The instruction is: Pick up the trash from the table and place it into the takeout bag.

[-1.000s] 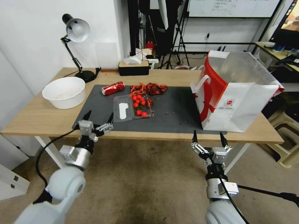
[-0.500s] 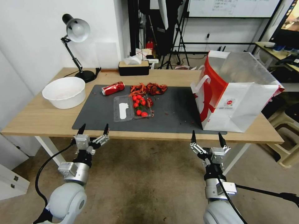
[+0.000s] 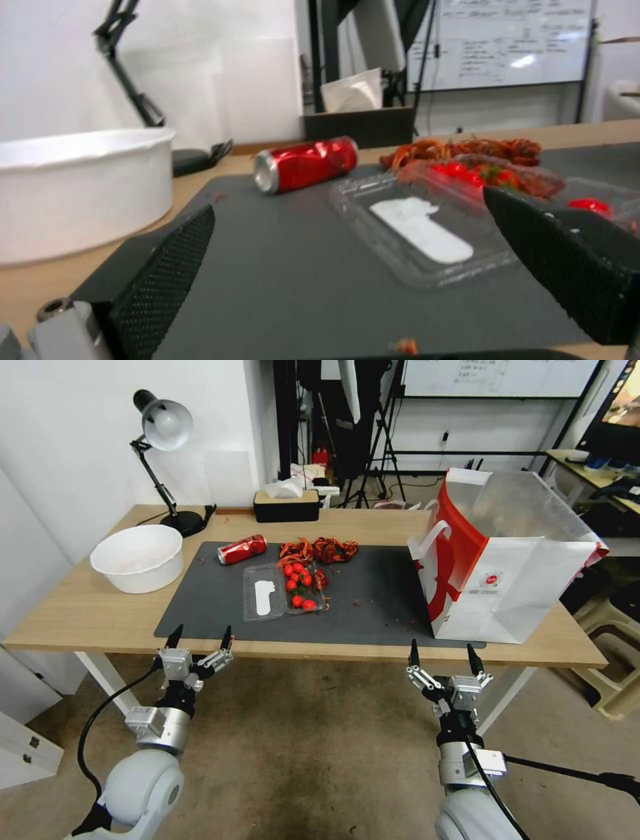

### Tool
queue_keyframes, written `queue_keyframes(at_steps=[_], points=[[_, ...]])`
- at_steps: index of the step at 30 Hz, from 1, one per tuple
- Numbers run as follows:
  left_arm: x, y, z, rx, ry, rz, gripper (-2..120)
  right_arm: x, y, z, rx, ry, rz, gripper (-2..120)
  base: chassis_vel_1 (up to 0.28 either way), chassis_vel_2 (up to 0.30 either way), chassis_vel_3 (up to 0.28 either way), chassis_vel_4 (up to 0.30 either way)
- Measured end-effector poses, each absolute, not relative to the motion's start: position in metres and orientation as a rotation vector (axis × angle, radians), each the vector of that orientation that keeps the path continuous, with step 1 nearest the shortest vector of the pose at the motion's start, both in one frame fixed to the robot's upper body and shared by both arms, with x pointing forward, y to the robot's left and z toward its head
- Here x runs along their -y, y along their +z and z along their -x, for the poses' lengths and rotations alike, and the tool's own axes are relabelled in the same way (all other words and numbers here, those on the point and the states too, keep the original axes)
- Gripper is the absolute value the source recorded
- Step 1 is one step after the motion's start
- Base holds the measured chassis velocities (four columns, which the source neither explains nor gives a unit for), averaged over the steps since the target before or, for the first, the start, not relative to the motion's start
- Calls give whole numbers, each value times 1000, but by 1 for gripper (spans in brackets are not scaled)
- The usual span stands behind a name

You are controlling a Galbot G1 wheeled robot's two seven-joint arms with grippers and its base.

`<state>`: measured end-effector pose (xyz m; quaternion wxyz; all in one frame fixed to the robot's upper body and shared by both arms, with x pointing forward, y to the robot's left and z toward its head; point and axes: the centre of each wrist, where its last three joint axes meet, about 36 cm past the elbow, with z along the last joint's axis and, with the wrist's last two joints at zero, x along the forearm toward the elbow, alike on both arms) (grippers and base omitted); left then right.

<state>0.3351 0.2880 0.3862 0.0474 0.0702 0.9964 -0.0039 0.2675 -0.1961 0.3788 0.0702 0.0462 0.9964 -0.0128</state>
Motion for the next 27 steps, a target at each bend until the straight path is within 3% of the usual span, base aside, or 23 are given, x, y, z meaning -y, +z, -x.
queue_keyframes(at_steps=[13, 16, 27], points=[[-314, 401, -382, -3008, 62, -421, 100, 198, 379, -270, -2995, -42, -142, 100, 0, 0, 0, 0], [-339, 415, -429, -2978, 123, -529, 100, 198, 379, -272, -2997, -44, -140, 100, 0, 0, 0, 0], [-379, 463, -523, -2949, 263, -780, 100, 196, 379, -275, -2996, -40, -141, 100, 0, 0, 0, 0]])
